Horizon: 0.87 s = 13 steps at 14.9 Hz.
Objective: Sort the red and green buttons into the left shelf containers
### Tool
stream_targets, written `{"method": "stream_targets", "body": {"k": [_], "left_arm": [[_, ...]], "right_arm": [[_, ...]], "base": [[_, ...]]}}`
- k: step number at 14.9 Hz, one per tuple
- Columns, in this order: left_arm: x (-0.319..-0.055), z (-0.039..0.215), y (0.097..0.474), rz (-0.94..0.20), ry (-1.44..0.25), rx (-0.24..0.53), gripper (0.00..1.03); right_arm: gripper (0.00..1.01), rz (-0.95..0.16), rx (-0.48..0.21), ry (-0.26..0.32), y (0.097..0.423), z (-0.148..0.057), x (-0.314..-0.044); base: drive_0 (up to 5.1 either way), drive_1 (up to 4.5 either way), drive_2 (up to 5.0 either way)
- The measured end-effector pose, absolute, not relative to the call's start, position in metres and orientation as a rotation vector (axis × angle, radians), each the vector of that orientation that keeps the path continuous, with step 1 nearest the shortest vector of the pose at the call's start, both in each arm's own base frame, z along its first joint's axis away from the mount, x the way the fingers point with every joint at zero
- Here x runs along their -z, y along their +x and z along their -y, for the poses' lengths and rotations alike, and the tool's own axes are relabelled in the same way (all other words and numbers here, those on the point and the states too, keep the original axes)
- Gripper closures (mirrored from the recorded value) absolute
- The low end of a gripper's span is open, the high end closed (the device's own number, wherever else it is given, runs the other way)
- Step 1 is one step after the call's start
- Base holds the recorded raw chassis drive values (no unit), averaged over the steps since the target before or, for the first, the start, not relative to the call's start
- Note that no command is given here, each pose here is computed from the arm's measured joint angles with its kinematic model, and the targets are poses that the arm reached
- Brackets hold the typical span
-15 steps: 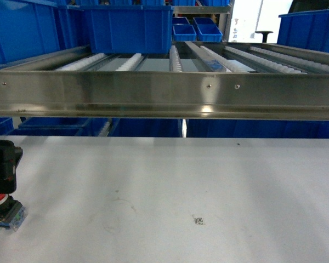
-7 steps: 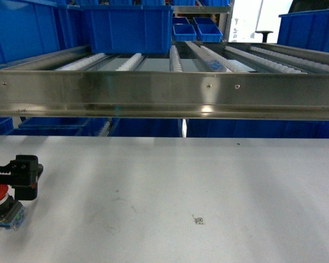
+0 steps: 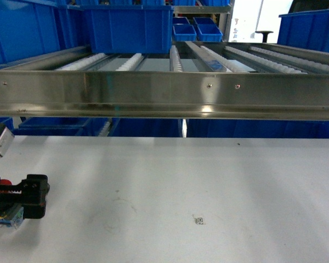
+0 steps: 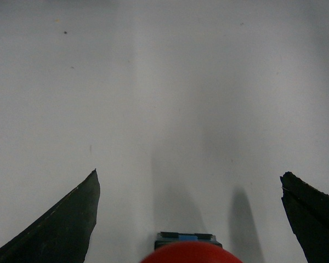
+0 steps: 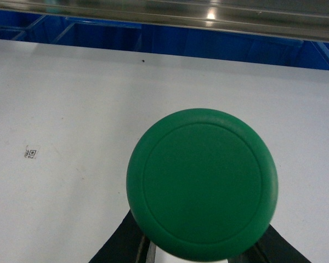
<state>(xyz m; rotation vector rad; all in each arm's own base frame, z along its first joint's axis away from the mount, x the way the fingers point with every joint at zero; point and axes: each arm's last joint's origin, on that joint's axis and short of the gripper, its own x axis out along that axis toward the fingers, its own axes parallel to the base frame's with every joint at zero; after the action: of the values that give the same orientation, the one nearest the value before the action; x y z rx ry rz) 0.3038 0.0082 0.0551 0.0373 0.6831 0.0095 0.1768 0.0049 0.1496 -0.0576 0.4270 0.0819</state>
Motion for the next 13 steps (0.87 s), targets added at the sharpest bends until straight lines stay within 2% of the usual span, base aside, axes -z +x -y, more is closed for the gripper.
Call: {"method": "stream_targets", "body": {"k": [3,4,7,9,10,13], "left_arm": [[-0.053,-0.002,0.305,-0.688,0.009,0.023,0.05],[-0.053,-0.001,0.306,-0.688,0.008,0.025,0.08],[-0.053,0.003,0.307,-0.69,0.0,0.025,0.36],[-0.057,0.002,0.303,-0.708,-0.009,-0.018,0.66],[-0.061,0.003,0.299,-0.707,-0.01,-0.027,0.73],[-0.061,0.01,0.288,-0.73,-0.001,-0.02,0.73]], "right_arm": [[0.76,-0.427,-0.082,-0.057,0.177,-0.005,-0.15],[0.76,-0.427,-0.082,-0.058,0.177,-0.005,-0.15],[0.76,-0.427,-0.082,-0.058,0.177,-0.005,-0.15],[0.76,-0.427,-0.082,-0.057,0.177,-0.005,-0.15],[0.76,-0.427,-0.082,-0.058,0.177,-0.005,-0.15],[0.76,-0.427,-0.082,-0.058,0.177,-0.005,-0.15]], "base": [[0.0,0.0,0.0],[0.0,0.0,0.0],[0.0,0.0,0.0],[0.0,0.0,0.0],[0.0,0.0,0.0],[0.0,0.0,0.0]]}}
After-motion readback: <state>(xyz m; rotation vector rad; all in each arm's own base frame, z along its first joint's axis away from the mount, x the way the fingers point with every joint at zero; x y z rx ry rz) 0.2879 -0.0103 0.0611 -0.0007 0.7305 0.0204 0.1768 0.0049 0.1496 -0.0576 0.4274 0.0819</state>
